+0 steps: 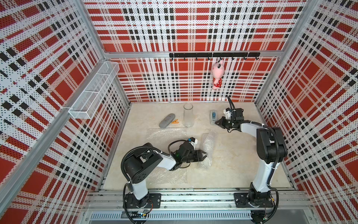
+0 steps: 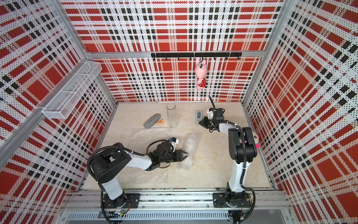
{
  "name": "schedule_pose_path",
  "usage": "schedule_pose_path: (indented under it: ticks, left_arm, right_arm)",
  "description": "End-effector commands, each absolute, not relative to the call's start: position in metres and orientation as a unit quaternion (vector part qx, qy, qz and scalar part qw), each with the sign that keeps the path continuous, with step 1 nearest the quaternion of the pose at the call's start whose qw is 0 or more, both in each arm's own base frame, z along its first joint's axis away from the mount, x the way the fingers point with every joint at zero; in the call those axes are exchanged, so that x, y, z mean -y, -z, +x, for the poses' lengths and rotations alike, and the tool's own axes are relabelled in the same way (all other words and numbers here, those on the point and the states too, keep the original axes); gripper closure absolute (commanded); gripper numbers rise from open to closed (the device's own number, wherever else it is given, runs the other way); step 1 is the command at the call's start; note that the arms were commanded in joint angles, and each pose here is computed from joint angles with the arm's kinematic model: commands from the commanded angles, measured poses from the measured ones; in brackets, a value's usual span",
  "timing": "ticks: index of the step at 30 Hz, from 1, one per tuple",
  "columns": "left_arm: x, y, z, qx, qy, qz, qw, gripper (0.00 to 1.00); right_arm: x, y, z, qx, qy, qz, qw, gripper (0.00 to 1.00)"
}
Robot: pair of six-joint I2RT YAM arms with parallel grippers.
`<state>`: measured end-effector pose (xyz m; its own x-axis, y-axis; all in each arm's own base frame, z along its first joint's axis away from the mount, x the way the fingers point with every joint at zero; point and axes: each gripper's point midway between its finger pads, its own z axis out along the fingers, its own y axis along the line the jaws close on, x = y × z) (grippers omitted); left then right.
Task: Wrap vases in bubble wrap
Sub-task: Tear off the tape using the Tape Cutter.
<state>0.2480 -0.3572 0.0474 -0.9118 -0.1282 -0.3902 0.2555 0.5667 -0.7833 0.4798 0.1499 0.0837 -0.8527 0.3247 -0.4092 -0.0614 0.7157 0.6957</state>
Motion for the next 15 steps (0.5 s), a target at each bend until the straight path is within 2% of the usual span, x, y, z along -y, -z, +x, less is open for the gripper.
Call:
schedule_pose_path:
  ticks: [1,15]
  left_arm:
    - [0.341,-0.003,0.229,-0.899,0.406,0.037,0.158,0.68]
    - [0.341,-0.002,0.228,-0.901,0.404,0.037,0.156,0.69]
  right_arm:
    - [-0.156,-0.083,0.472,-0.890,-0.370,0.054,0.262,1.00]
    - [-0.140,-0.044,0.468,-0.915,-0.313,0.062,0.246,1.00]
